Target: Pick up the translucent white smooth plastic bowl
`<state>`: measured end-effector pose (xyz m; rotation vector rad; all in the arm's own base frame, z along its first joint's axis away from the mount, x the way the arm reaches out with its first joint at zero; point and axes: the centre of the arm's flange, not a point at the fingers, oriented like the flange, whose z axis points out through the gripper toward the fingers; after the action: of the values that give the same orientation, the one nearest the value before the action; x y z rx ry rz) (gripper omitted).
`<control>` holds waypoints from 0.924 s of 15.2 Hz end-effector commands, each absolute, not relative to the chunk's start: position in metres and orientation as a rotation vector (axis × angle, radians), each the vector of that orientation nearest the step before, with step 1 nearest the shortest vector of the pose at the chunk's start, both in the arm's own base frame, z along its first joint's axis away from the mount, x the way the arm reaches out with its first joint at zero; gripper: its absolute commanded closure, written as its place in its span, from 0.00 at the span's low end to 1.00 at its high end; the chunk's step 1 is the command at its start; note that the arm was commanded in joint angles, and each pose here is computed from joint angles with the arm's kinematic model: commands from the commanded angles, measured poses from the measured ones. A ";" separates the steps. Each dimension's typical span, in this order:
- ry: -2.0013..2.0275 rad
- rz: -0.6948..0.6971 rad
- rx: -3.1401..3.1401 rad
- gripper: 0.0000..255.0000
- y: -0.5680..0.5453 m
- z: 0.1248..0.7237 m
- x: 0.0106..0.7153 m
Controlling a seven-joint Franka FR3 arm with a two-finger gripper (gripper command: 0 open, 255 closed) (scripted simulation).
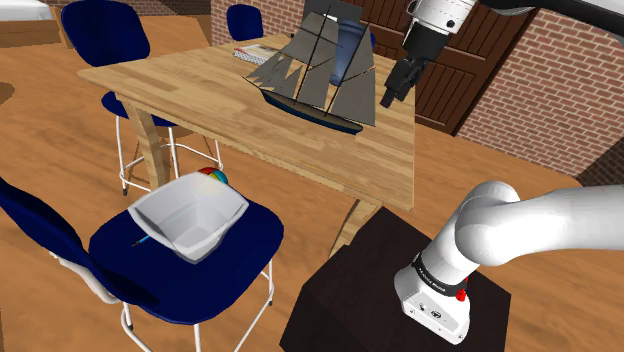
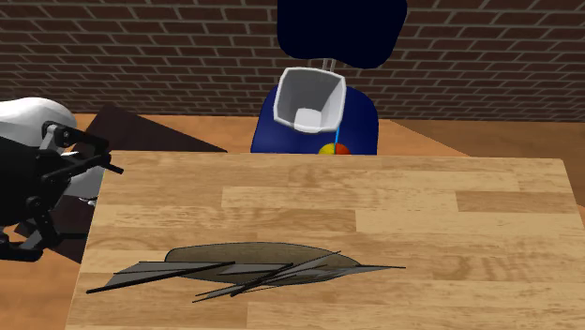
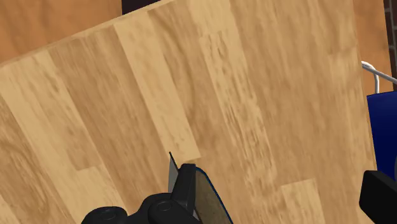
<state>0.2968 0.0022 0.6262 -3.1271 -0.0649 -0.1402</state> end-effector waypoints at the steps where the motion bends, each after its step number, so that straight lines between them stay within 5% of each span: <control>1: -0.065 -0.140 -3.127 0.00 0.002 0.626 0.297; 14: -0.147 -0.071 -3.108 0.00 0.130 0.547 0.380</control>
<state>0.3720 0.1201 0.5526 -3.1109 -0.1413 -0.0755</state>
